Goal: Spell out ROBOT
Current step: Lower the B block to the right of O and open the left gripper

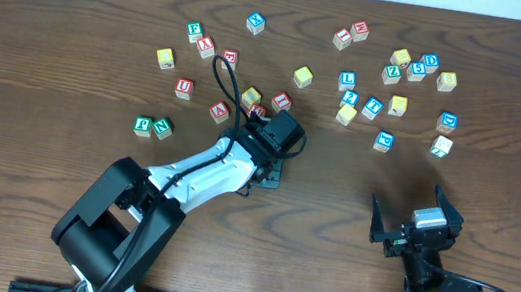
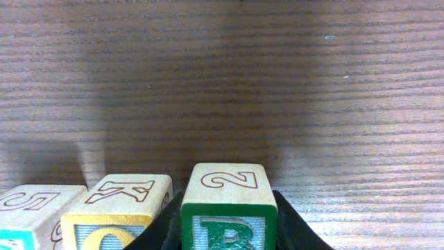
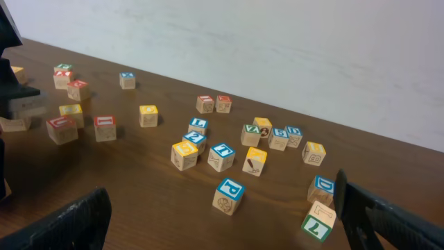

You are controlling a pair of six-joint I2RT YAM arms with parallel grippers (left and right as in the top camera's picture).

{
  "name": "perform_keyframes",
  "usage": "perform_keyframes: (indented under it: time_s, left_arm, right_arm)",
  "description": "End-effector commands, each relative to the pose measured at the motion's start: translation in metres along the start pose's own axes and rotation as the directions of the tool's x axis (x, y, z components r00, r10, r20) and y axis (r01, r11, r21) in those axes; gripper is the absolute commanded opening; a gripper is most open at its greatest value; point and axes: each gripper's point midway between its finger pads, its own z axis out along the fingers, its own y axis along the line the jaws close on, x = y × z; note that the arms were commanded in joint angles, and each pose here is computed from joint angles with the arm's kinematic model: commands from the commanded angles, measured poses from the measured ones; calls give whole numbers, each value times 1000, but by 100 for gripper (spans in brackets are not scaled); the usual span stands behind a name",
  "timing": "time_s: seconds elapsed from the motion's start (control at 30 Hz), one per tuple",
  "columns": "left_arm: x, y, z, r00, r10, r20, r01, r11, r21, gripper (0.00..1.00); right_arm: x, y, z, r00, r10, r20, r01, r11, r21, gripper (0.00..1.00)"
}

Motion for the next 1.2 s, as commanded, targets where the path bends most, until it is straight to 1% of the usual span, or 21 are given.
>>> perform_keyframes:
  time_s: [0.0, 0.03, 0.07, 0.1, 0.13, 0.27, 0.37, 0.47, 0.5, 1.17]
  left_arm:
    - [1, 4, -1, 1000, 4, 2, -4, 1000, -11, 10]
    - [1, 4, -1, 1000, 4, 2, -4, 1000, -11, 14]
    - [1, 4, -1, 1000, 4, 2, -4, 1000, -11, 17]
    - [1, 4, -1, 1000, 4, 2, -4, 1000, -11, 17]
    - [1, 4, -1, 1000, 4, 2, -4, 1000, -11, 21]
    - [1, 4, -1, 1000, 4, 2, -4, 1000, -11, 26]
    - [1, 4, -1, 1000, 4, 2, -4, 1000, -11, 36]
    - [1, 4, -1, 1000, 4, 2, -4, 1000, -11, 39]
    - [1, 4, -1, 1000, 4, 2, -4, 1000, -11, 42]
    - [1, 4, -1, 1000, 4, 2, -4, 1000, -11, 43]
  right_arm:
    - [1, -1, 0, 1000, 16, -5, -16, 1000, 6, 99]
    - [1, -1, 0, 1000, 16, -5, -16, 1000, 6, 99]
    - [1, -1, 0, 1000, 16, -5, -16, 1000, 6, 99]
    - [1, -1, 0, 1000, 16, -5, -16, 1000, 6, 99]
    - [1, -1, 0, 1000, 16, -5, -16, 1000, 6, 99]
    - [1, -1, 0, 1000, 16, -5, -16, 1000, 6, 99]
    - [1, -1, 0, 1000, 16, -5, -16, 1000, 6, 99]
    - [1, -1, 0, 1000, 16, -5, -16, 1000, 6, 99]
    - [1, -1, 0, 1000, 16, -5, -16, 1000, 6, 99]
    - [1, -1, 0, 1000, 16, -5, -16, 1000, 6, 99]
